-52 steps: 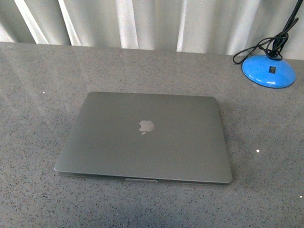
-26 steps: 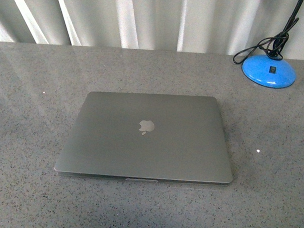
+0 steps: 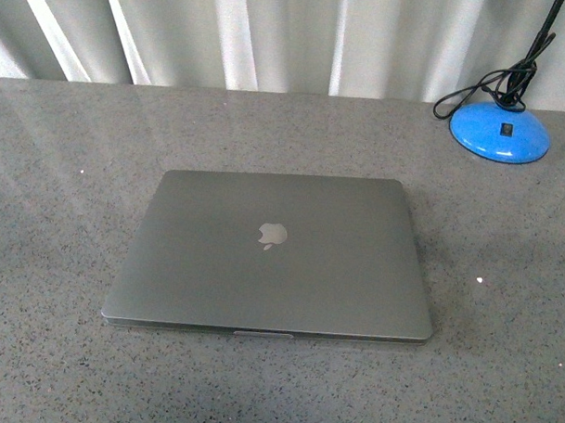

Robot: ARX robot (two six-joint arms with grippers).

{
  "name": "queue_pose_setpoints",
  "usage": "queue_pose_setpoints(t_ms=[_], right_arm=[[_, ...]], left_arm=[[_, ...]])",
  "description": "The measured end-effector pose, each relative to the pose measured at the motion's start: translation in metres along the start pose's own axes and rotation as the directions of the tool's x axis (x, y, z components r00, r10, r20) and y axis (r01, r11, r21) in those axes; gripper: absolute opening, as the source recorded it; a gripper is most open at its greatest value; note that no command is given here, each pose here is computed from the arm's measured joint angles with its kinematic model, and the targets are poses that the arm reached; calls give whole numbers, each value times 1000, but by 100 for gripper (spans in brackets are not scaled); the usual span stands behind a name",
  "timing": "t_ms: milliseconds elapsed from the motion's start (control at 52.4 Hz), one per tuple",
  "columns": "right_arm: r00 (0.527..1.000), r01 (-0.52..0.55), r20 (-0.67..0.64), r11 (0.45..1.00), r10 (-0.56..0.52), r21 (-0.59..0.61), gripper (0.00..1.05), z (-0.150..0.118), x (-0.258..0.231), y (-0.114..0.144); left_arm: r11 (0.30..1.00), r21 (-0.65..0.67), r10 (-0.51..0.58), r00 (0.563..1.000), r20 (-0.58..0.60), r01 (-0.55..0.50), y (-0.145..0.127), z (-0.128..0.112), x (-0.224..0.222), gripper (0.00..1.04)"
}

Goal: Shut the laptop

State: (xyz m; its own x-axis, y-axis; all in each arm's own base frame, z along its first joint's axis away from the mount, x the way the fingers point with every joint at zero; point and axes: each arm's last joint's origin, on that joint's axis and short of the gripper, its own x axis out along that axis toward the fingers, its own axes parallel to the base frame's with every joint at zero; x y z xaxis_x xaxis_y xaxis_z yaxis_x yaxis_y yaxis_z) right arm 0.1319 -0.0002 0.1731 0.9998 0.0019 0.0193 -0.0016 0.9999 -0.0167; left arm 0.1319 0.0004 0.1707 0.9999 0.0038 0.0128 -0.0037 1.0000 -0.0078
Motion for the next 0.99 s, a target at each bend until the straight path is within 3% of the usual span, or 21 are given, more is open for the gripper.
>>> queue_pose_setpoints(t_ms=[993], right_arm=[[1000,3,5,1000,-4,7,1,0,-35,0]], left_arm=[[1000,0,-3,1000,7,3,0,0,-35,4]])
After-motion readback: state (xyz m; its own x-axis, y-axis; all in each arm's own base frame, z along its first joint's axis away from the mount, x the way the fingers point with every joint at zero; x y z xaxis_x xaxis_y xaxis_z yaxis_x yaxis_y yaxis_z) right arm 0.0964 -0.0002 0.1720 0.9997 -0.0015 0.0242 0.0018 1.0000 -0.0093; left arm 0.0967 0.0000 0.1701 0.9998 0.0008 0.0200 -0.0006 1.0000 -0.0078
